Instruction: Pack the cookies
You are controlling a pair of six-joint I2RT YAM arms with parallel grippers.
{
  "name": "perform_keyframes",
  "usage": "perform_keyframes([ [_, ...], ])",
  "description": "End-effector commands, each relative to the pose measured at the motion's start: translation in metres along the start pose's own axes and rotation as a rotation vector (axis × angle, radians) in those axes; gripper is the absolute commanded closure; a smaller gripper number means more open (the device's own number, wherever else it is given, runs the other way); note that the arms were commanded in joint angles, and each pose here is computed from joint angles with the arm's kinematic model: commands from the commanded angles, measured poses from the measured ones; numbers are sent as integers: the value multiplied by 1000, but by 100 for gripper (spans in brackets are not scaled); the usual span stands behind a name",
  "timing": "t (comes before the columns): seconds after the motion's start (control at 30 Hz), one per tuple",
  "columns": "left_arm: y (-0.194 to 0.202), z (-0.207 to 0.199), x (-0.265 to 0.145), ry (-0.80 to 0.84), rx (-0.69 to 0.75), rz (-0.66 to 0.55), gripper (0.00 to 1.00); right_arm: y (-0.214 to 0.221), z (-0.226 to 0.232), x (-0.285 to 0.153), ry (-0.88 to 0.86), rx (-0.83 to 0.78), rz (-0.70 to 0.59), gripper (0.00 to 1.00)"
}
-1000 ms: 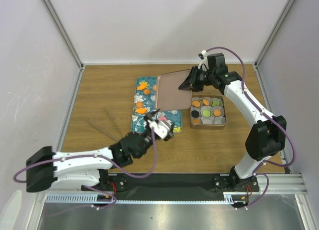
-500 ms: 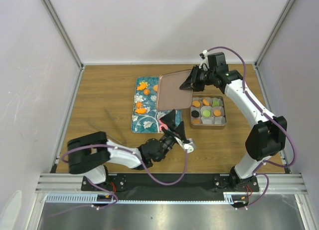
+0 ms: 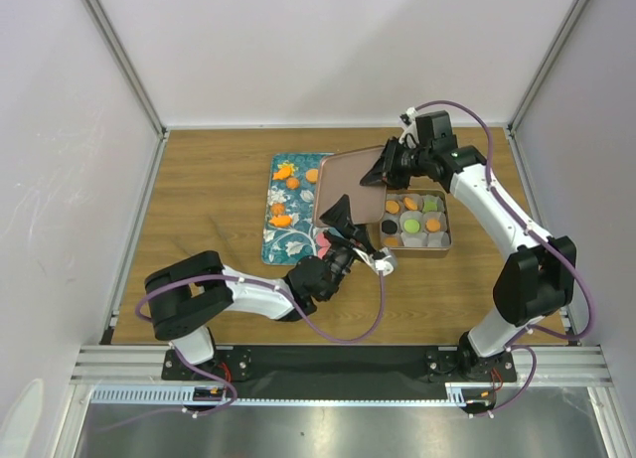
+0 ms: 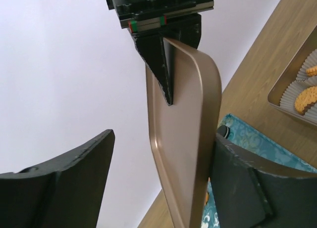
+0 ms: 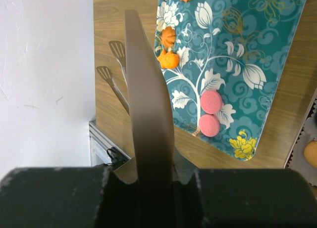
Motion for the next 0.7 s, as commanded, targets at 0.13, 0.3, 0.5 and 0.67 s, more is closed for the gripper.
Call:
perform_keyframes([
  [0.13,-25,43,13,-171,-161,-105,38,-5,22,-15,-72,-16,-45,100],
  [0.3,-25,54,17,-211,-194,-92,52,-1,23,-15,-74,-7,-41,100],
  [0.5,-30,72,18,-280,-198,-96,67,3,24,-16,-74,-4,-42,97],
  [0.67,-33,78,21,-283,-213,-89,78,4,23,-17,-66,-1,-55,92],
])
Point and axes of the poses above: each gripper's point midway between its finger pads, its own x axis out along the fingers, its own z axis along the line the jaws close on, y = z × x, the point moved 2 cm from there along -x, back along the fingers, and after that the axes turned 7 degrees about -x, right-handed, at the moved point
